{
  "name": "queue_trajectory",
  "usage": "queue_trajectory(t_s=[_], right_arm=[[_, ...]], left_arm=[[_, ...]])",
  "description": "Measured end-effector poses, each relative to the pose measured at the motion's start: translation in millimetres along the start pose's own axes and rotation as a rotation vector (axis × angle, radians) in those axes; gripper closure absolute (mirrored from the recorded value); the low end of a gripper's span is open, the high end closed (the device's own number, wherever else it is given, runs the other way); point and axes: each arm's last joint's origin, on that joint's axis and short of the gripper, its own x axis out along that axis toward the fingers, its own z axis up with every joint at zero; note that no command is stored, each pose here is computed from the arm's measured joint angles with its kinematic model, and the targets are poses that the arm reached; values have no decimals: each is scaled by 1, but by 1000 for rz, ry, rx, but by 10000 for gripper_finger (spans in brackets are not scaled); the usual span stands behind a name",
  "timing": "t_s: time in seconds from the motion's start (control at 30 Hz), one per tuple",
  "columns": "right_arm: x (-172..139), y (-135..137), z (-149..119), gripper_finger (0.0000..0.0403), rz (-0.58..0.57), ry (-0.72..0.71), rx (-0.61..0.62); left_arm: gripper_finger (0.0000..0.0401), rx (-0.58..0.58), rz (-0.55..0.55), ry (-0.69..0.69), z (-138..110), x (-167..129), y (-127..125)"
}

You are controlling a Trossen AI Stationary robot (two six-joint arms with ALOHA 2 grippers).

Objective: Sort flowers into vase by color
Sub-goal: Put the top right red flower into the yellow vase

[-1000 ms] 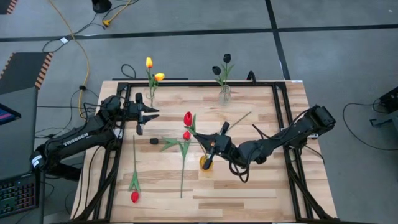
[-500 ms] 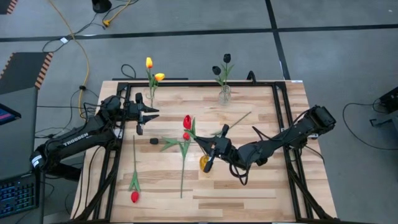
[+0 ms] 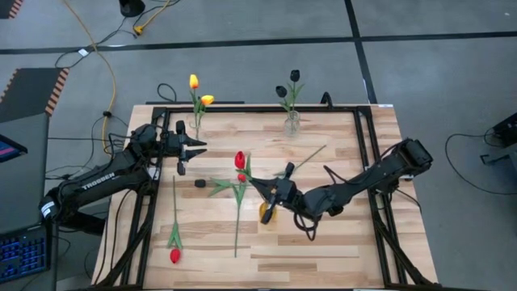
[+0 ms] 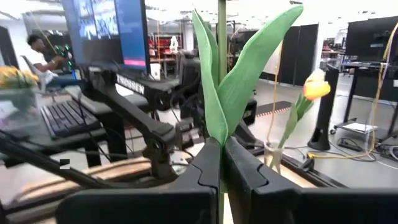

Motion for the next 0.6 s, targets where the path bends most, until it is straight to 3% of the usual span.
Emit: queue_trajectory(t_s=[0.6], right_arm=[[1,6,-20,367,6,75,-32]], left_arm=[[317,0,0,0,0,0,0]])
